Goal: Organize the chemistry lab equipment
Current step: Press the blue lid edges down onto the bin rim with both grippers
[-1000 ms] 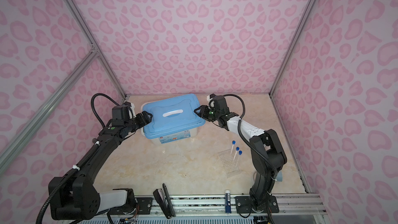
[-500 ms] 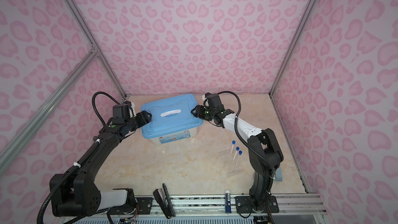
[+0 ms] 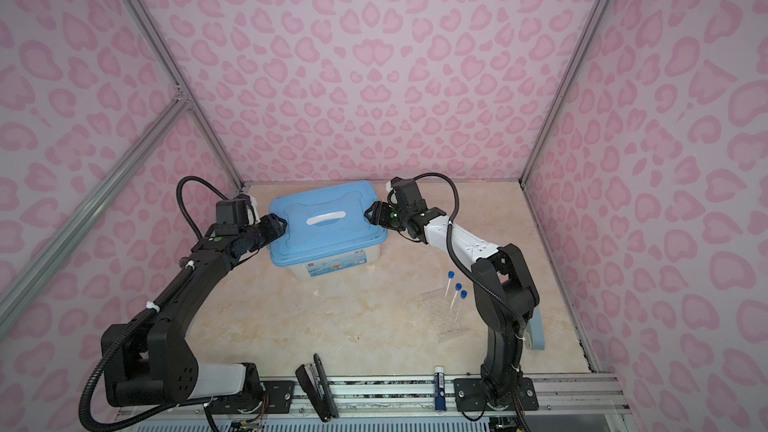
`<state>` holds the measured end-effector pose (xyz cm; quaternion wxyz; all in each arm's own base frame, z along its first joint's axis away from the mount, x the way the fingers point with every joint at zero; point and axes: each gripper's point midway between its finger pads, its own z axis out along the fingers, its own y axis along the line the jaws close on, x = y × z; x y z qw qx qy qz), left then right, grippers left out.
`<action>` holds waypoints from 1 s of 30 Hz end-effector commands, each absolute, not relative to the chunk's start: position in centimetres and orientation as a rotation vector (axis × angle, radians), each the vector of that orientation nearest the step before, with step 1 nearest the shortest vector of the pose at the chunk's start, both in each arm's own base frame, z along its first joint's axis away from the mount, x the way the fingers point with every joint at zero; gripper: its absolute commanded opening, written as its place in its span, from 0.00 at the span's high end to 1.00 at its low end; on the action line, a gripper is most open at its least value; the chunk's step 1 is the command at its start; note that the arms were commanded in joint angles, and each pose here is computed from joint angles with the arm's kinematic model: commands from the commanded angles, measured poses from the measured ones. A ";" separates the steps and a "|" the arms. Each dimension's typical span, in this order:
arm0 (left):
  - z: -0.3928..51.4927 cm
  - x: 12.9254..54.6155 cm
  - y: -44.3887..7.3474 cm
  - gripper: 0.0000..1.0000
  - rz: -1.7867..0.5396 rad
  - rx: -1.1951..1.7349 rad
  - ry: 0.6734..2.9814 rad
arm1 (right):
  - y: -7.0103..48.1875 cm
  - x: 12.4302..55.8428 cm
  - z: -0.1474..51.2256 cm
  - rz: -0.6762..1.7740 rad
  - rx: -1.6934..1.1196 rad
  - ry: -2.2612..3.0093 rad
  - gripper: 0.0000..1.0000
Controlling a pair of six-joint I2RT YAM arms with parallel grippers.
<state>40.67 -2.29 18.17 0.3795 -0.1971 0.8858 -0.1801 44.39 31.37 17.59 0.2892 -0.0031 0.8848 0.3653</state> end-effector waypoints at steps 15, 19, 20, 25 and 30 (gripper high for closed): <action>16.7 41.1 -3.9 0.50 -0.558 -0.484 2.302 | 30.1 42.4 14.5 0.774 -0.069 2.522 0.40; 16.4 40.8 -5.7 0.50 -0.645 -0.451 2.323 | 27.9 40.1 14.2 0.657 -0.081 2.566 0.40; 16.5 40.9 -6.2 0.50 -0.668 -0.435 2.325 | 27.5 39.8 14.2 0.634 -0.083 2.576 0.40; 17.8 41.7 -6.1 0.45 -0.663 -0.422 2.311 | 25.5 38.9 14.3 0.568 -0.057 2.573 0.39; 21.5 42.4 -2.5 0.23 -0.641 -0.469 2.204 | 25.2 39.1 13.6 0.568 -0.049 2.590 0.40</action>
